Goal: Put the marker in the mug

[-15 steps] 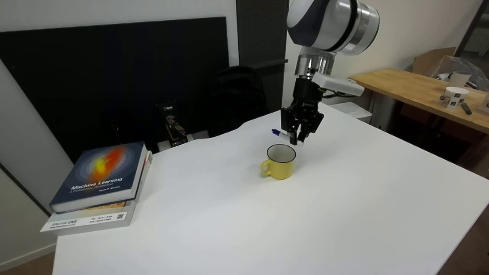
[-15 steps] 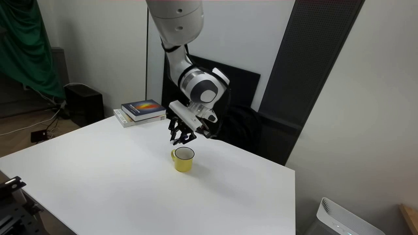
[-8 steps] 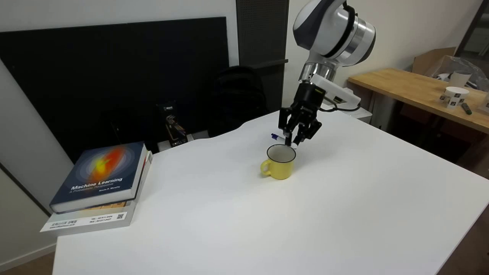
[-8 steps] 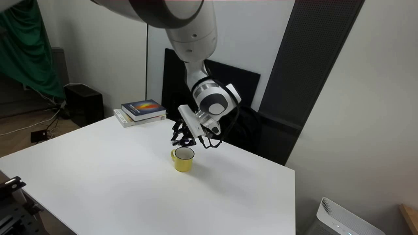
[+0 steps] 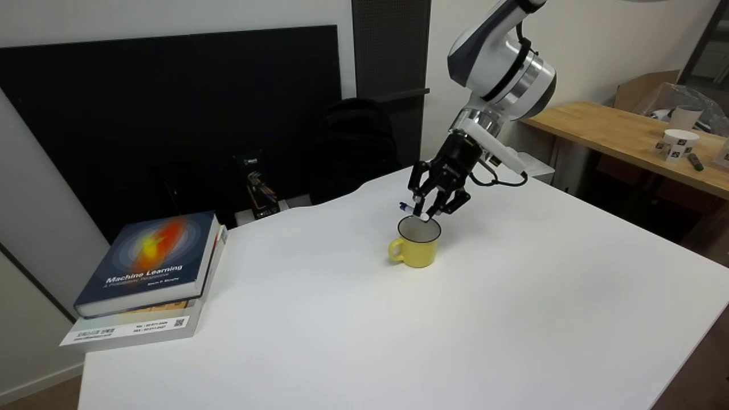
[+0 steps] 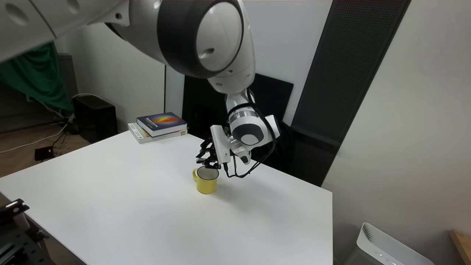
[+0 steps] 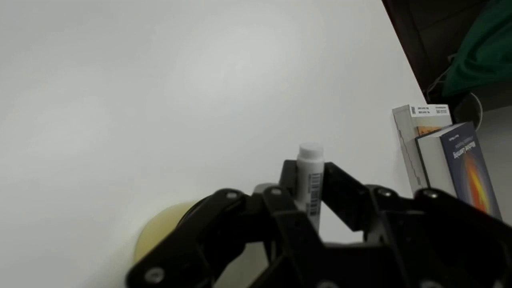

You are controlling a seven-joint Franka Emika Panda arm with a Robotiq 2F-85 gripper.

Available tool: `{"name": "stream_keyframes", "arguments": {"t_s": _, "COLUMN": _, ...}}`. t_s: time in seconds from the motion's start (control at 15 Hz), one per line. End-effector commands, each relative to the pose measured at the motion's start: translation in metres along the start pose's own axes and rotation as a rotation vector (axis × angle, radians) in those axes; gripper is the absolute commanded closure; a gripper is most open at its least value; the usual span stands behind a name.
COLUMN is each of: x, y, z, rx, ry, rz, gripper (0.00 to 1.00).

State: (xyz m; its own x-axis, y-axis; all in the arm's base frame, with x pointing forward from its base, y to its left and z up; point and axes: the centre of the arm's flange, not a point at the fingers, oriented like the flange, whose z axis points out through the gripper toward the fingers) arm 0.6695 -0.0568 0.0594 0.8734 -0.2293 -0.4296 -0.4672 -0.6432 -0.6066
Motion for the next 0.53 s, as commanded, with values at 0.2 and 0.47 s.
{"name": "stream_keyframes", "arguments": {"t_s": 0.2, "x": 0.007, "y": 0.0, "z": 0.013, "rx": 0.105, "ry": -0.031, "rz": 0.08, "gripper": 0.94}}
{"name": "stream_keyframes", "arguments": {"t_s": 0.47, "x": 0.004, "y": 0.002, "z": 0.014, "rx": 0.125, "ry": -0.037, "rz": 0.112, "gripper": 0.94}}
